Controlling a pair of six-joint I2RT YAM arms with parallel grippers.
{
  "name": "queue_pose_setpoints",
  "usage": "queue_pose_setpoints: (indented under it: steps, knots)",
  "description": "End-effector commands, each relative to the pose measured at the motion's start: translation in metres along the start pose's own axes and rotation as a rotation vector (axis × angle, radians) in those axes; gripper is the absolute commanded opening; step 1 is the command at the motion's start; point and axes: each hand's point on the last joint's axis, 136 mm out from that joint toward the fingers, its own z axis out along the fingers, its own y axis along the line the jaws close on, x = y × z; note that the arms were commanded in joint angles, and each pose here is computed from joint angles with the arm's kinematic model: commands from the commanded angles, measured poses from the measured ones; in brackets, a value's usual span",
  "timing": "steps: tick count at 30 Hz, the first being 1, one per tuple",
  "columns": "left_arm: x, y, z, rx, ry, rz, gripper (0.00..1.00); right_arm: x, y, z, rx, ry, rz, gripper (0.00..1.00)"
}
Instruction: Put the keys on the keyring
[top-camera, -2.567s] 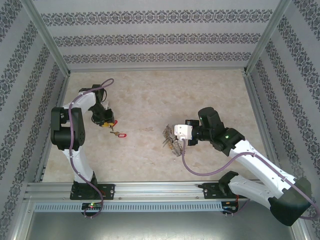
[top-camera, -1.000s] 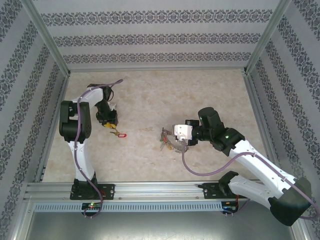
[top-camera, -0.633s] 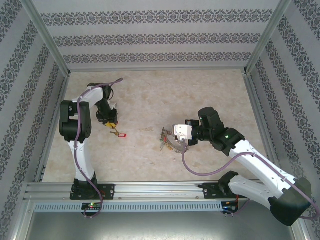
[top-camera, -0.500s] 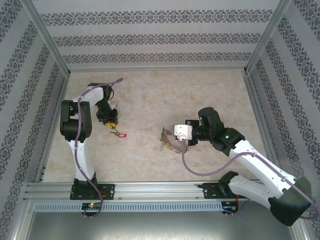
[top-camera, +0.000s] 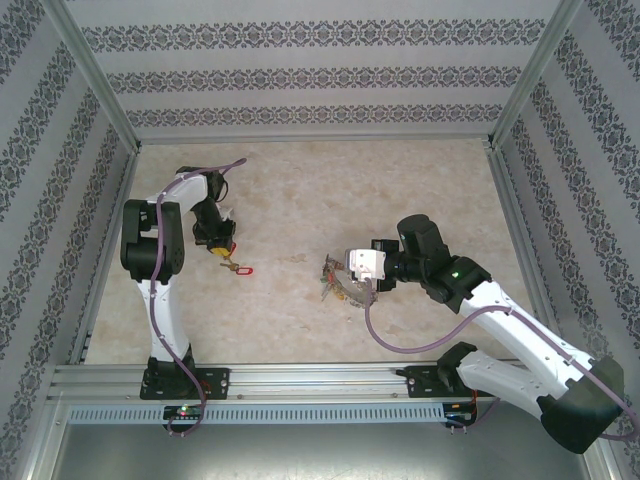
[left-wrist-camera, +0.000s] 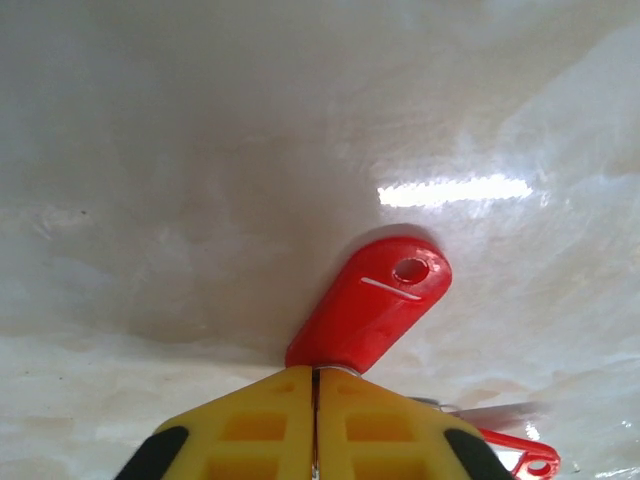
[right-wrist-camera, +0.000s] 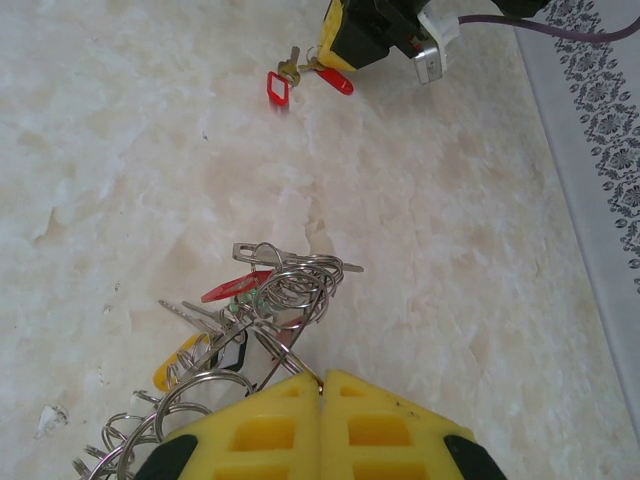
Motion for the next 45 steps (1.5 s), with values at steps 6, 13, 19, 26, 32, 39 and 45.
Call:
queue_pose_setpoints:
  steps: [6, 13, 19, 26, 32, 39, 45]
  knots:
    - [0.008, -0.005, -0.005, 0.008, 0.029, -0.018, 0.00, -0.009, -0.003, -0.005, 0.010, -0.048, 0.000, 0.00]
    - [-0.003, -0.050, -0.066, 0.109, -0.140, -0.086, 0.00, -0.014, -0.002, -0.003, -0.012, -0.067, 0.003, 0.00]
    - [-0.011, -0.089, -0.126, 0.322, -0.231, -0.313, 0.00, -0.012, -0.014, 0.001, 0.001, -0.023, 0.017, 0.00]
    - [-0.012, -0.150, -0.177, 0.560, -0.304, -0.317, 0.00, -0.009, -0.027, 0.012, 0.028, 0.038, 0.069, 0.00]
    - [-0.007, -0.207, -0.200, 0.657, -0.405, -0.236, 0.00, -0.020, -0.031, 0.019, -0.001, -0.004, 0.136, 0.00]
    - [0.006, -0.236, -0.198, 0.690, -0.403, -0.190, 0.00, -0.023, -0.034, 0.026, -0.009, -0.015, 0.170, 0.00]
    - [0.022, -0.249, -0.173, 0.717, -0.365, -0.210, 0.00, -0.020, -0.035, 0.033, 0.000, -0.021, 0.202, 0.00]
